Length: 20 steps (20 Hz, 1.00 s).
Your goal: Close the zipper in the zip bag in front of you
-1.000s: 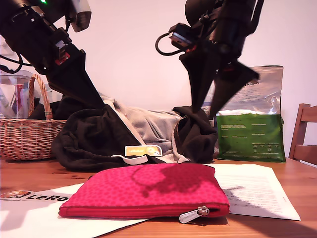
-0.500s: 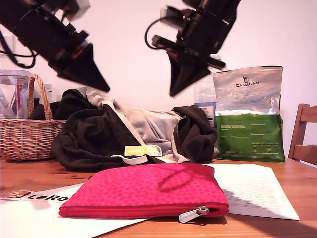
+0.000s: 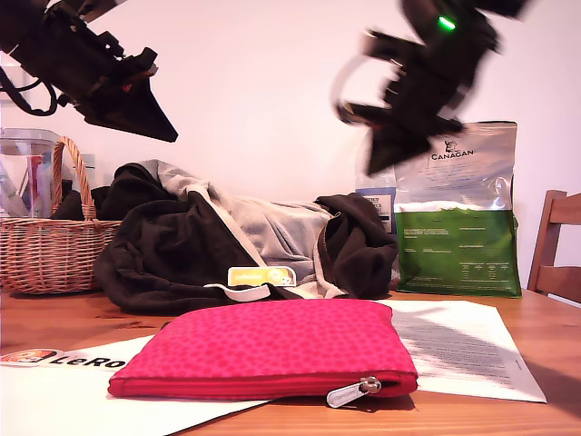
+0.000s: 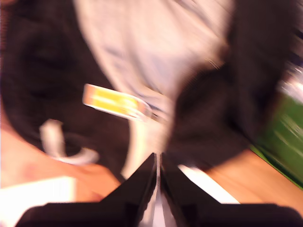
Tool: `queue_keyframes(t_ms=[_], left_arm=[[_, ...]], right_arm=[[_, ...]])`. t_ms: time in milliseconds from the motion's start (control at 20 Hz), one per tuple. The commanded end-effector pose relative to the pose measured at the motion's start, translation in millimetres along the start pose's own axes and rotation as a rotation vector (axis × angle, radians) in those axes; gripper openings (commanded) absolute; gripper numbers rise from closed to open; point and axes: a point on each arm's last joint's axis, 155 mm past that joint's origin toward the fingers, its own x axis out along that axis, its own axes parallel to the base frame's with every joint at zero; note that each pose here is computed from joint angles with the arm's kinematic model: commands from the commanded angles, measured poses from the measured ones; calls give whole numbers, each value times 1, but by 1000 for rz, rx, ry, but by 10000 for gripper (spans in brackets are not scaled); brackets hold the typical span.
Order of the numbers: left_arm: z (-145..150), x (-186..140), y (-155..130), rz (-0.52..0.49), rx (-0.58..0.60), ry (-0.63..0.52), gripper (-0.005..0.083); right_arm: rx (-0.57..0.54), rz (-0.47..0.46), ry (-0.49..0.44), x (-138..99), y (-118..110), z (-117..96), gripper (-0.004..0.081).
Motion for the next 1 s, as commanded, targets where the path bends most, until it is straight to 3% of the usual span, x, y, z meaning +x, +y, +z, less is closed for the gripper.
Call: queue_keyframes(t_ms=[0, 300, 600, 950], left_arm=[[-14, -8, -6, -1, -26, 6, -22], [-39, -47, -25, 19, -57, -47, -22], [-65, -97, -52, 24, -98, -120, -22], [-74, -130, -80, -12, -91, -112, -22]], right_arm=[[-13, -10, -92, -30, -1, 10, -11], [-29, -24, -218, -100, 4, -19, -10], [-56, 26, -286, -165, 32, -57, -11], [-69, 16, -292, -231, 42, -89, -10]])
